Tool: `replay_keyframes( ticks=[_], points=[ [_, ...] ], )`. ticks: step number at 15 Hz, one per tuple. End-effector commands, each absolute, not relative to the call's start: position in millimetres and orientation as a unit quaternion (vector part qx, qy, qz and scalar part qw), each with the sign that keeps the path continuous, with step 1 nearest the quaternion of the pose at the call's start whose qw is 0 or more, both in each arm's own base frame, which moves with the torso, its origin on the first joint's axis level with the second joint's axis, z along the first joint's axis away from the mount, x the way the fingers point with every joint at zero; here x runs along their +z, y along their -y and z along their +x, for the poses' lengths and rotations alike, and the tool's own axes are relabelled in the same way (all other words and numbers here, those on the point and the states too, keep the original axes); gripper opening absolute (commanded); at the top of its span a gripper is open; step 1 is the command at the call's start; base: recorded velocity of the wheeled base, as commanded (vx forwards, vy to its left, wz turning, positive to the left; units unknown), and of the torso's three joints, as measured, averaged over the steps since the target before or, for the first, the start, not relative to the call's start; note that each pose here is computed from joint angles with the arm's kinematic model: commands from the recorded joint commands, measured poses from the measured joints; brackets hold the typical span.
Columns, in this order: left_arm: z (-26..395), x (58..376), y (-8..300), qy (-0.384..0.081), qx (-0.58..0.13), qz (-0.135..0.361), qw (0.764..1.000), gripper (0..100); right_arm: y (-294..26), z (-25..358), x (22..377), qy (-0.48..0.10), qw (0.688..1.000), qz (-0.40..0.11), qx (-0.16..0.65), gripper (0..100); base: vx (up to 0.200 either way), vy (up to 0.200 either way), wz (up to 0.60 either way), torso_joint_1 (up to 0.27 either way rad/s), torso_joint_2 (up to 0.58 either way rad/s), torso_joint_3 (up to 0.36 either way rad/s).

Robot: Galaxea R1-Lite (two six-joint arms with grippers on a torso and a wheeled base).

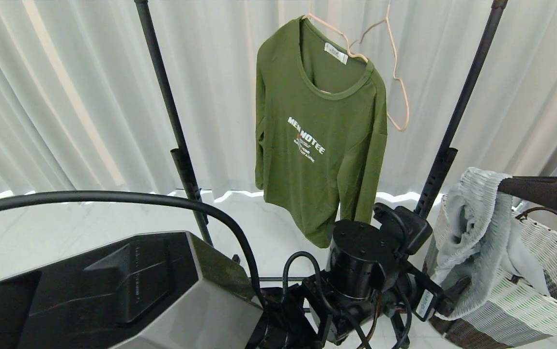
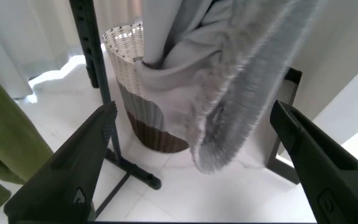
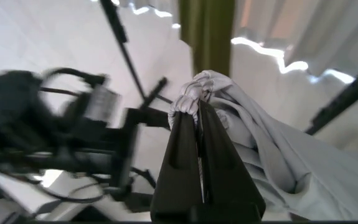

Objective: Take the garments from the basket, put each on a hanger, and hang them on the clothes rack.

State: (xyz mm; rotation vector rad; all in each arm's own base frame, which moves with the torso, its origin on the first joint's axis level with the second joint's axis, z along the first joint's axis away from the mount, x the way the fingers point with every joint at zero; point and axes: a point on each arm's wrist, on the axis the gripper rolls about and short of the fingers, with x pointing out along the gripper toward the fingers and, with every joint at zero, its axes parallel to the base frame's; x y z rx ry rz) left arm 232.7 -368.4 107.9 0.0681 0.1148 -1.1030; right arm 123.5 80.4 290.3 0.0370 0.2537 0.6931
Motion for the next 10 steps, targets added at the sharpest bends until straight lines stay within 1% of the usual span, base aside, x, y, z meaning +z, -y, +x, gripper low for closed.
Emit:
replay_keyframes(
  ticks=[1,6,10],
  points=[
    [238,105,366,-0.058,-0.517,0.034,0.853,100,-79,112,297,-0.107,0.928,0.024,0.357,0,0.000,0.000,0.00,0.000,0.00,0.000],
    [245,92,363,-0.072,-0.509,0.040,0.857,100,-77,105,301,-0.094,0.925,0.026,0.368,0,0.000,0.000,0.00,0.000,0.00,0.000],
    [242,83,366,-0.079,-0.513,0.042,0.854,100,-77,104,305,-0.087,0.925,0.028,0.368,0,0.000,0.000,0.00,0.000,0.00,0.000]
  ],
)
